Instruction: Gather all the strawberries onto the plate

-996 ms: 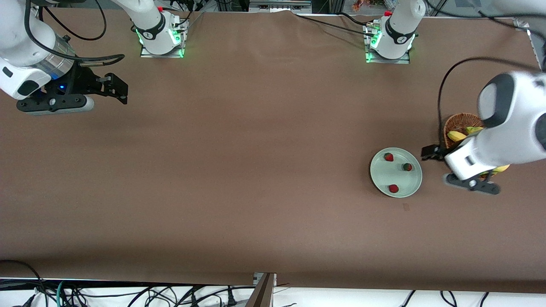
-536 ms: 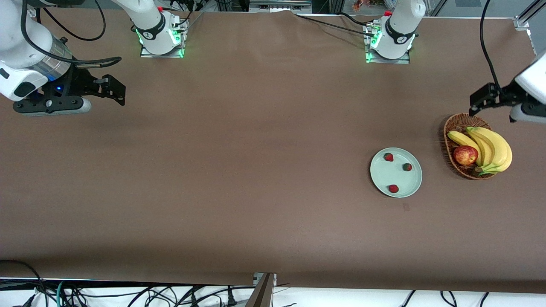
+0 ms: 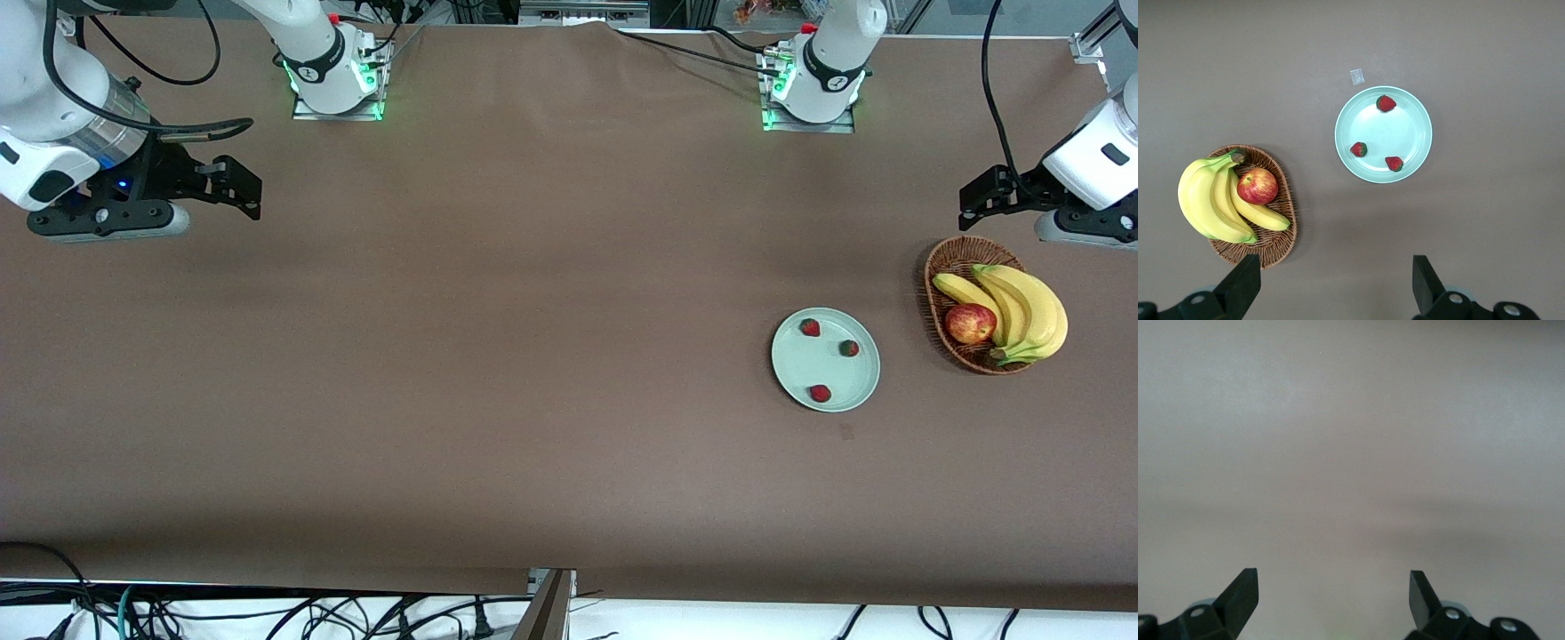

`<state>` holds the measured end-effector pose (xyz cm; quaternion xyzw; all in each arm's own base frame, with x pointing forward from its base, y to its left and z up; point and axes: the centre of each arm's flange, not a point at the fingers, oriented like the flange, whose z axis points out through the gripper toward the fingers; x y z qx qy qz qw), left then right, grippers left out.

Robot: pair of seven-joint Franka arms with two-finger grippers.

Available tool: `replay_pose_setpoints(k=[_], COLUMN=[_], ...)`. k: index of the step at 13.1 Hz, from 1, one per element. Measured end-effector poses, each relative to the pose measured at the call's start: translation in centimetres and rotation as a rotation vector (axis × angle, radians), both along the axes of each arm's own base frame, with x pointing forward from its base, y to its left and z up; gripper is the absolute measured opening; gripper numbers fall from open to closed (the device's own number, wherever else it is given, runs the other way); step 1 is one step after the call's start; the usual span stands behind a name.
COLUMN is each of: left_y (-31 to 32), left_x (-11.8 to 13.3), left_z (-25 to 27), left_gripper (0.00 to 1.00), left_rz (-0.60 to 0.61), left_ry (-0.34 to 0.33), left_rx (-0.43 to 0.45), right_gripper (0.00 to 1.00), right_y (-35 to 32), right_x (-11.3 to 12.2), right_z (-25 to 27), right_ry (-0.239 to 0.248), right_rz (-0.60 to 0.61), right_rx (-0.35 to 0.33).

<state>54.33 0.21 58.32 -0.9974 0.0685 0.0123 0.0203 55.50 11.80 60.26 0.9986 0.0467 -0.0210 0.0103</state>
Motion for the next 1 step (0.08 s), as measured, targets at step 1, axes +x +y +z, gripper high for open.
replay_pose_setpoints(k=[1], left_y=[0.0], left_x=[0.0], left_z=[0.0], left_gripper=[1.0], left_rz=[0.001], left_ry=[0.0], left_rx=[0.0], right_gripper=[1.0], right_y=[0.0], right_x=[0.0], right_z=[0.0], right_ry=[0.0], right_rz=[0.0], right_rx=[0.0])
